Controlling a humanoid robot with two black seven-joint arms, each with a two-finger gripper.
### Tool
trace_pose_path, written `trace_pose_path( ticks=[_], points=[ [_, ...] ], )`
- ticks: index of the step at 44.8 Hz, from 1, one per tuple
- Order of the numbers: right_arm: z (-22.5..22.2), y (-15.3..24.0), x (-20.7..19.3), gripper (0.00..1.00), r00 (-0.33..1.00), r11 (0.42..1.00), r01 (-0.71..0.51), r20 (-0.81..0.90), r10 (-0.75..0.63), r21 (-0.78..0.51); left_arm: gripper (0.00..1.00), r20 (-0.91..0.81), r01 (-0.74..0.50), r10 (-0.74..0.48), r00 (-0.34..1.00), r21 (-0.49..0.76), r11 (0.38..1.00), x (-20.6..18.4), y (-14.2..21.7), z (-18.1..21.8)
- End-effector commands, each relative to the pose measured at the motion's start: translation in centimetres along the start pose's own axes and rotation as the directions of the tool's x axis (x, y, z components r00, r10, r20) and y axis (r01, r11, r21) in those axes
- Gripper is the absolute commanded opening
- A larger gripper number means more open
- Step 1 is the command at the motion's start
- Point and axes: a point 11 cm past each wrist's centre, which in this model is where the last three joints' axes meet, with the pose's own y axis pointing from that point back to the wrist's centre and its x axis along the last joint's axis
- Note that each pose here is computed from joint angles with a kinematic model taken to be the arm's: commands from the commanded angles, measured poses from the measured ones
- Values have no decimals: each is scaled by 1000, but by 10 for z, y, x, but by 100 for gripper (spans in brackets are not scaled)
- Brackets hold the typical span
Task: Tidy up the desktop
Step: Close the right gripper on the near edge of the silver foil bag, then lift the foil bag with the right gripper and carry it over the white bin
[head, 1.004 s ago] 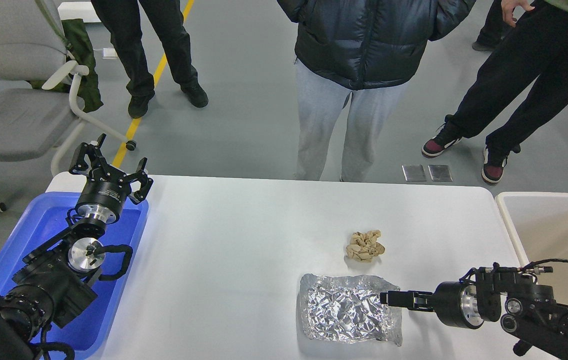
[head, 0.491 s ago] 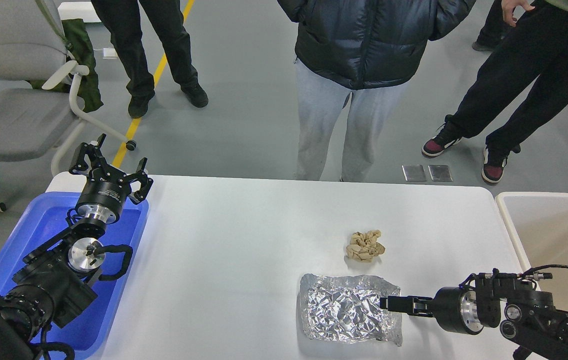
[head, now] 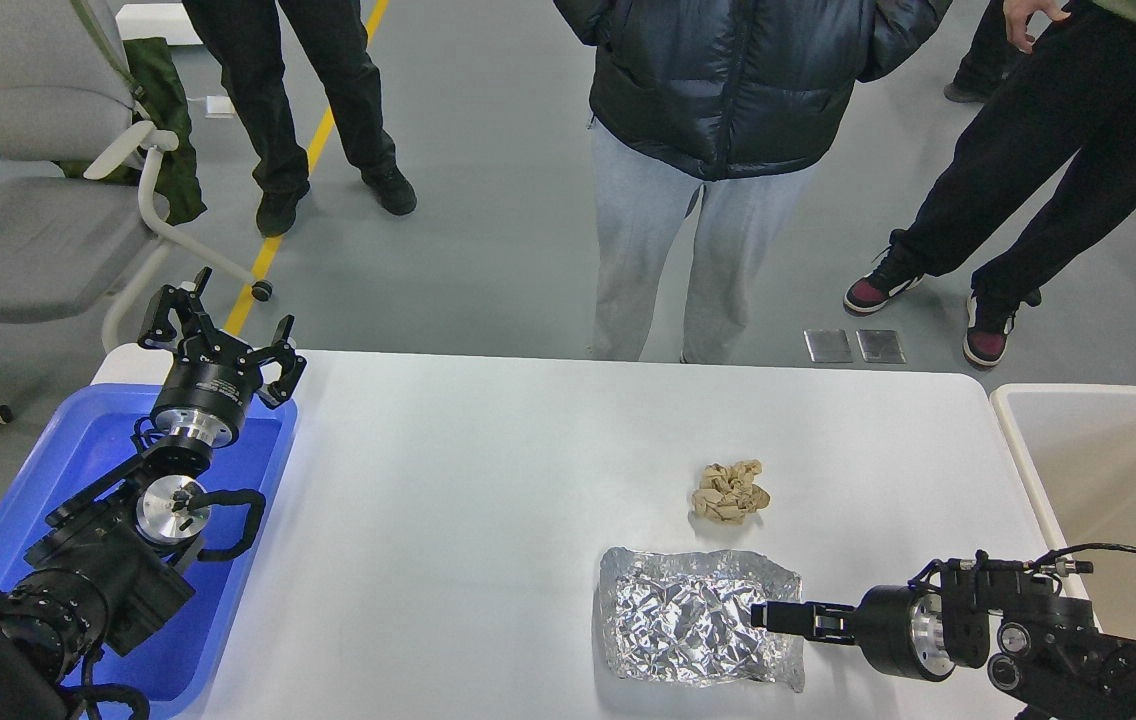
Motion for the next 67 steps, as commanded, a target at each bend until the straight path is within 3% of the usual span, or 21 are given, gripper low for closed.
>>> trace_pose_path(
  ticks=[1,5,42,52,67],
  points=[
    [-2,-4,-4,20,1000,1000,3,-2,-3,6,100,-2,1,-1,1000,1,1000,-1,0,-1],
    [-2,-6,-6,0,1000,1000,10,-16,-10,5,100,0,1,-1,1000,2,1000,0,0,0],
    [6,9,3,0,999,999,-34,-22,35,14,100,0,0,0,1000,0,1000,0,0,0],
    [12,38,21,0,998,999,-48,-44,47,-2,100,0,1,-1,1000,2,1000,0,0,0],
    [0,128,81,0,995,997,-82,-59,82,-12,100,0,1,-1,1000,0,1000,0,0,0]
  ],
)
